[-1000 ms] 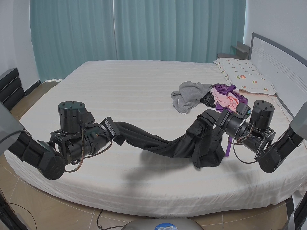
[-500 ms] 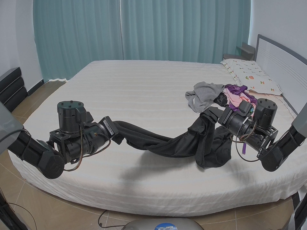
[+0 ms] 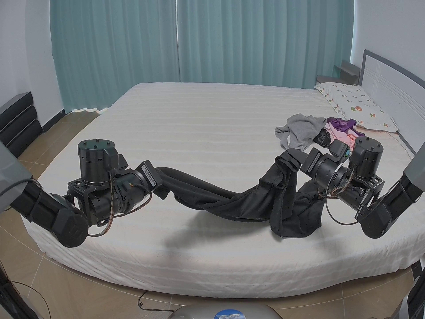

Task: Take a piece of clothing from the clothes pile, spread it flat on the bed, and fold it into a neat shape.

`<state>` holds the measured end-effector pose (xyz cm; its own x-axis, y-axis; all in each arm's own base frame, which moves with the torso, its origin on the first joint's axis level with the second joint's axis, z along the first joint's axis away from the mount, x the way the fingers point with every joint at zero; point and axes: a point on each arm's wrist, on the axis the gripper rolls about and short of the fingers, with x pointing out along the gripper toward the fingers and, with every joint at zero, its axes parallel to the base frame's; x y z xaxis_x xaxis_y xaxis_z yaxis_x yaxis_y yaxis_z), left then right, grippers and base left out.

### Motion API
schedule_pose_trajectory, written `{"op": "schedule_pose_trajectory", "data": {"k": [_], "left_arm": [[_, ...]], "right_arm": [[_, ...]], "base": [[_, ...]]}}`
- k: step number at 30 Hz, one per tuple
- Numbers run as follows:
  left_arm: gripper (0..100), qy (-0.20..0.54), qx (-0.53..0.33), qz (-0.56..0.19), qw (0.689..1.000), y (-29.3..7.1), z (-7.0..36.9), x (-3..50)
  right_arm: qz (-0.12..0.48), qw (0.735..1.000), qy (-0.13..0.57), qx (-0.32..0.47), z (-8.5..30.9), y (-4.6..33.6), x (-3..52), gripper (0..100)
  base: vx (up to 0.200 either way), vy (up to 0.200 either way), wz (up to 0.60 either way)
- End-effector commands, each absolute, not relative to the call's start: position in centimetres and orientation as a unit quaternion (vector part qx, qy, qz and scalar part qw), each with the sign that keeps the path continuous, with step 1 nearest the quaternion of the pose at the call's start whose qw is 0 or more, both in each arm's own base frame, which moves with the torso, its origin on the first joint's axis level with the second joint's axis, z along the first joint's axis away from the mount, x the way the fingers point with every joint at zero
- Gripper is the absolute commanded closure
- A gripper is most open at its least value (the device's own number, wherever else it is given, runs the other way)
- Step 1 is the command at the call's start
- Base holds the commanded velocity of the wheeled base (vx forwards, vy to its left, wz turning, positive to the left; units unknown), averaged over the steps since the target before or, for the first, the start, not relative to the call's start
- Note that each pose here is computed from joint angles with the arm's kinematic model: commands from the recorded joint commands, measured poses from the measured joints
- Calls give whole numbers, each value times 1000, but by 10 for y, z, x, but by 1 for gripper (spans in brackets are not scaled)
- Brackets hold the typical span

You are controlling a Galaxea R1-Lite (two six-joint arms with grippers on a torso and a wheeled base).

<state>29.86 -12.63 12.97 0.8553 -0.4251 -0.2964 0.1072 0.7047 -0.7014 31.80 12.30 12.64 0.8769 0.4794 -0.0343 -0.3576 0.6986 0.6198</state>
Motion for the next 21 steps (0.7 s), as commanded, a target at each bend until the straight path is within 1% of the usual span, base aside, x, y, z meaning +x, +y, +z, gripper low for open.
{"op": "schedule_pose_trajectory", "data": {"k": [1, 10, 13, 14, 16, 20, 21], "left_arm": [[100, 223, -354, -148, 896, -126, 130, 299], [100, 221, -354, -152, 896, -125, 133, 294], [100, 223, -354, -153, 895, -126, 133, 293], [100, 223, -354, -153, 895, -126, 133, 293], [100, 221, -355, -155, 895, -126, 135, 290], [100, 214, -355, -160, 896, -124, 141, 286], [100, 205, -356, -165, 897, -123, 148, 281]], "right_arm": [[230, 916, 96, 314, 127, 124, 318, 100], [242, 916, 93, 305, 131, 129, 314, 100], [234, 917, 100, 307, 129, 125, 307, 100], [234, 917, 100, 307, 129, 125, 307, 100], [222, 919, 116, 305, 124, 114, 290, 100], [222, 919, 106, 307, 129, 106, 273, 100], [225, 920, 98, 307, 132, 103, 265, 100]], "base": [[0, 0, 0], [0, 0, 0], [0, 0, 0], [-200, 0, 0], [-200, 0, 0], [-200, 0, 0], [-200, 0, 0]]}}
